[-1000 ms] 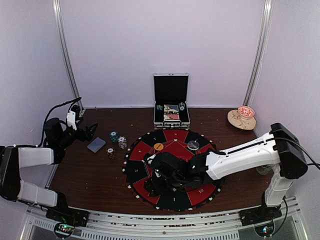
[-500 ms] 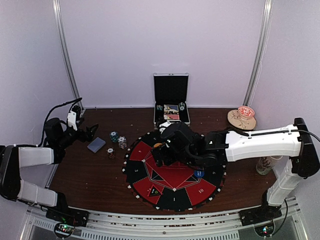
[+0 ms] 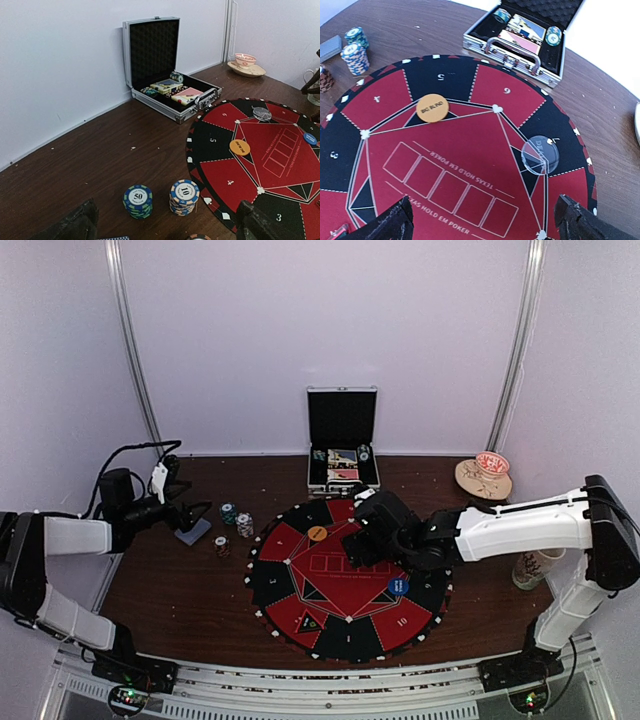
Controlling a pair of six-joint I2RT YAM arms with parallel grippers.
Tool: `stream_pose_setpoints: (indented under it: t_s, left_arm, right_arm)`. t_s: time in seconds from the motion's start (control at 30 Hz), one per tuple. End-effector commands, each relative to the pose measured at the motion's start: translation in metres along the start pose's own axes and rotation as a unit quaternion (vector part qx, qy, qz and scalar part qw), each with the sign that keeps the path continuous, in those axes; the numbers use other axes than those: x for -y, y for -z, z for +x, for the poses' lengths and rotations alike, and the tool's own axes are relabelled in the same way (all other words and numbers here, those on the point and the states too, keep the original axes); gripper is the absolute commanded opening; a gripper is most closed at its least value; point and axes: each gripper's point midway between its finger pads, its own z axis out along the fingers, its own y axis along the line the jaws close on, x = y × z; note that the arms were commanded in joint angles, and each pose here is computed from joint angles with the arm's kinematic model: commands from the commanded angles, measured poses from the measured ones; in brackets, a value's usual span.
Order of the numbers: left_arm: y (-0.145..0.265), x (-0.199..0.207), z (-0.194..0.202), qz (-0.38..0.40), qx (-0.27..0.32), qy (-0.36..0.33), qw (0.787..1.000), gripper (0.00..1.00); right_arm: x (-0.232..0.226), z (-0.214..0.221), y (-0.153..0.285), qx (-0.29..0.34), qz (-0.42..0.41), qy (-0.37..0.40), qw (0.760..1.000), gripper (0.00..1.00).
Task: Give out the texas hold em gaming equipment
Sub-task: Pick up the pile of poker chips from the pile of poker chips.
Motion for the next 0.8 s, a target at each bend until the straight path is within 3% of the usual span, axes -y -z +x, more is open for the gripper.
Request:
stream_pose_setpoints:
  t_s: [0.0,0.33,0.57,0.77]
  left_arm:
    - [-0.011,0.011,0.001,0.034,-0.015,-0.023,0.999,0.98]
    - [-0.048,0.036,0.021,0.059,-0.096,-0.059,0.992,0.98]
    - [-0.079,0.016,0.026,0.05,-0.161,-0.04,0.985,0.9]
    - [-0.086,0.014,0.031,0.047,-0.179,-0.026,0.982,0.89]
  right_arm:
    - [0.01,-0.019,0.008,0.036,0.0,-0.03,0.999,1.0]
    - [0.004,-0.011,0.001,0.016,-0.006,-0.023,1.0,1.0]
    - [0.016,-0.005,0.009,0.0,0.014,-0.001,1.0,1.0]
    - [0.024,-0.003,0.014,0.028,0.0,-0.031,0.999,1.0]
